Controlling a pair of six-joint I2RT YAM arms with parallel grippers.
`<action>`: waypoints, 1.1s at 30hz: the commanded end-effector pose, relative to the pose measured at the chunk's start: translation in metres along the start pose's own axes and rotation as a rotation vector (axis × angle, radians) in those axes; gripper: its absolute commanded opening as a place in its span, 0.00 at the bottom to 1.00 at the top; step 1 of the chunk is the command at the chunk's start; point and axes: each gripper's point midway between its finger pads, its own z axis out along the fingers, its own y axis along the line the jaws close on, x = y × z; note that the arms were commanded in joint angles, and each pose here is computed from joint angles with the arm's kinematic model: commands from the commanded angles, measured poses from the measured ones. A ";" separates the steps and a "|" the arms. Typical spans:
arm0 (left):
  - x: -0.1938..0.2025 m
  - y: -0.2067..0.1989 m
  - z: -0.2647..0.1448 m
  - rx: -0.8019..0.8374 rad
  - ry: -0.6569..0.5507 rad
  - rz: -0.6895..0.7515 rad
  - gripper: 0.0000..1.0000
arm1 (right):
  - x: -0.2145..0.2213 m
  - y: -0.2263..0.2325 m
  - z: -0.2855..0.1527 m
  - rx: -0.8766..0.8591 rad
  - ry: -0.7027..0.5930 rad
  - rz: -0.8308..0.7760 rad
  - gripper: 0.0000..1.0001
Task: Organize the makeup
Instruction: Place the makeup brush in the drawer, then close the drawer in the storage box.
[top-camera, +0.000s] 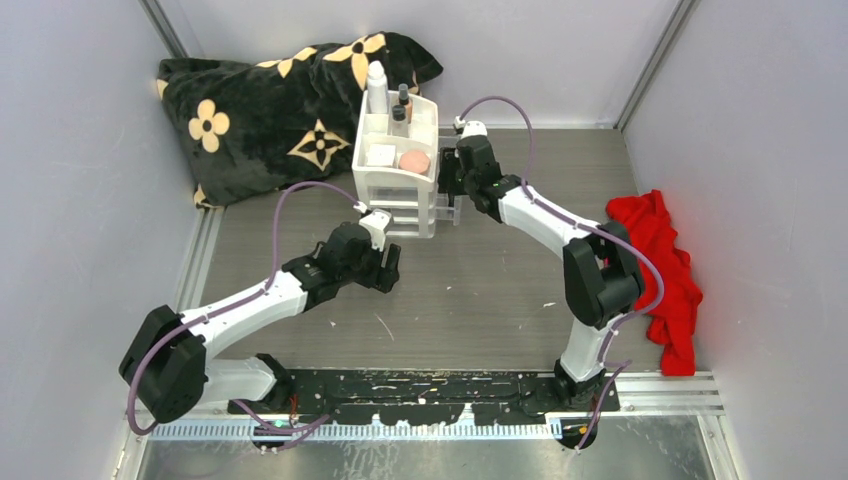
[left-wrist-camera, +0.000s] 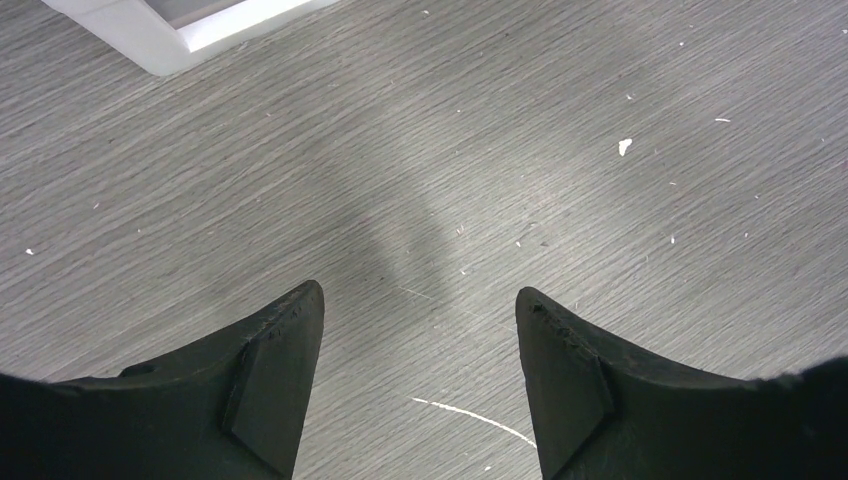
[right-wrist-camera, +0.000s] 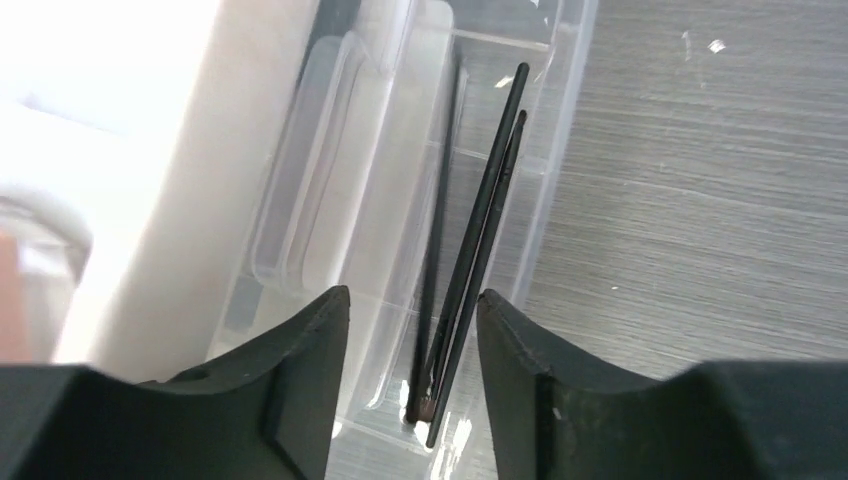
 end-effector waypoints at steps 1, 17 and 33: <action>-0.015 -0.004 0.001 0.015 -0.046 -0.015 0.71 | -0.041 0.002 -0.032 0.007 -0.108 -0.012 0.57; -0.013 0.000 0.001 -0.007 -0.039 -0.019 0.91 | -0.073 -0.061 -0.068 0.222 -0.231 0.036 0.02; -0.013 0.009 -0.006 -0.058 -0.031 -0.020 0.98 | -0.014 -0.078 0.032 0.108 0.025 0.132 0.01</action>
